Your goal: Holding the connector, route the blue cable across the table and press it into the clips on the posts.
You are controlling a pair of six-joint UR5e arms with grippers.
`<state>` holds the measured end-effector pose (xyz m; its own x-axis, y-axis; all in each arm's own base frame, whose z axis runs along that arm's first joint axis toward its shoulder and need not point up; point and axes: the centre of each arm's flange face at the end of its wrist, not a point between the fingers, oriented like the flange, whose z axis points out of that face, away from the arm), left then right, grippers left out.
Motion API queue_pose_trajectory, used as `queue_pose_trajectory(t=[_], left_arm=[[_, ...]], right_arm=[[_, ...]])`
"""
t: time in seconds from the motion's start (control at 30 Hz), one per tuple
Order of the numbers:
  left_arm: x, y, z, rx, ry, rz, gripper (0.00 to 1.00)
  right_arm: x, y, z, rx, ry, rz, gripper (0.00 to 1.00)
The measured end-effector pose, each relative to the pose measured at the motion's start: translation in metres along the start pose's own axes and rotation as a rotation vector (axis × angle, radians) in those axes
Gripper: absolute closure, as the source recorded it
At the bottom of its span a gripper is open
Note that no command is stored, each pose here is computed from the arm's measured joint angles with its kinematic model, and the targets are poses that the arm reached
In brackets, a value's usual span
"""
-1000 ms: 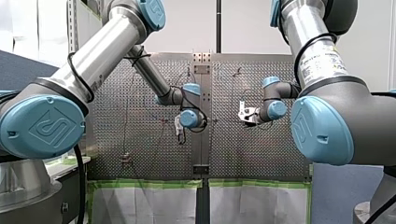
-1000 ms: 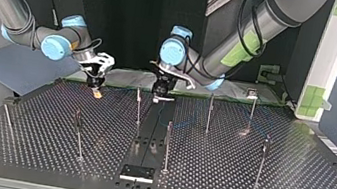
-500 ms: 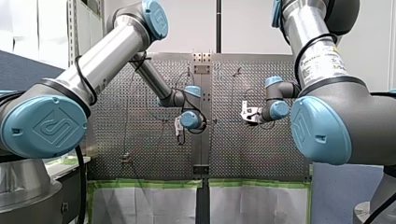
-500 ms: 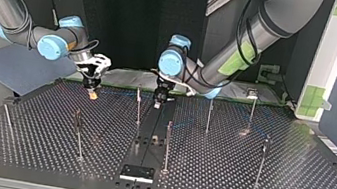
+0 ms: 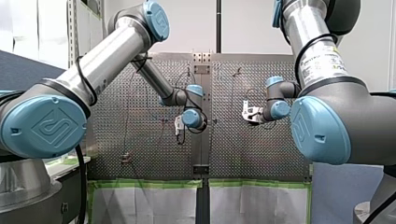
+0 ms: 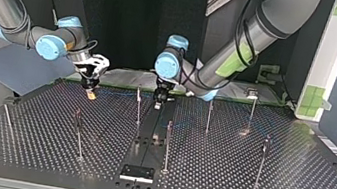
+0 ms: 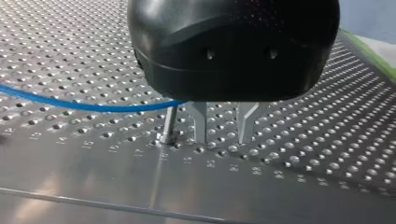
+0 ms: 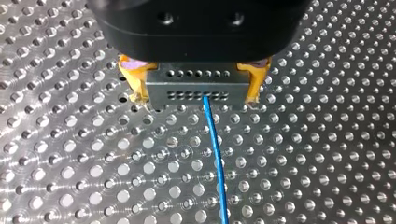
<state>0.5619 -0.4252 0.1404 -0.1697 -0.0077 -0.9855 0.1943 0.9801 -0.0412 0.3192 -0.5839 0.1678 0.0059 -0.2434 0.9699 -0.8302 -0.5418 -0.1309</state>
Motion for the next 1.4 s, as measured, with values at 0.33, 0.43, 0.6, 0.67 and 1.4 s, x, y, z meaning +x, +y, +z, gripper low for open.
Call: queue_pose_trajectory(t=[0.33,0.43,0.6,0.67,1.4], left_arm=[[0.003,-0.010,-0.016,-0.014,0.064,0.082,0.00],[-0.002,-0.016,-0.022,-0.002,0.072,0.088,0.00],[-0.022,-0.027,-0.034,-0.010,0.051,0.075,0.00],[-0.027,-0.030,-0.038,-0.011,0.049,0.073,0.00],[-0.031,-0.054,-0.090,-0.023,0.068,0.097,0.00]], right_arm=[[0.004,0.002,0.002,0.001,0.008,-0.003,1.00],[0.004,0.002,0.002,0.001,0.008,-0.003,1.00],[0.004,0.002,0.002,0.002,0.009,-0.003,1.00],[0.004,0.003,0.002,0.003,0.008,-0.002,1.00],[0.004,0.003,0.001,0.008,0.004,-0.001,1.00]])
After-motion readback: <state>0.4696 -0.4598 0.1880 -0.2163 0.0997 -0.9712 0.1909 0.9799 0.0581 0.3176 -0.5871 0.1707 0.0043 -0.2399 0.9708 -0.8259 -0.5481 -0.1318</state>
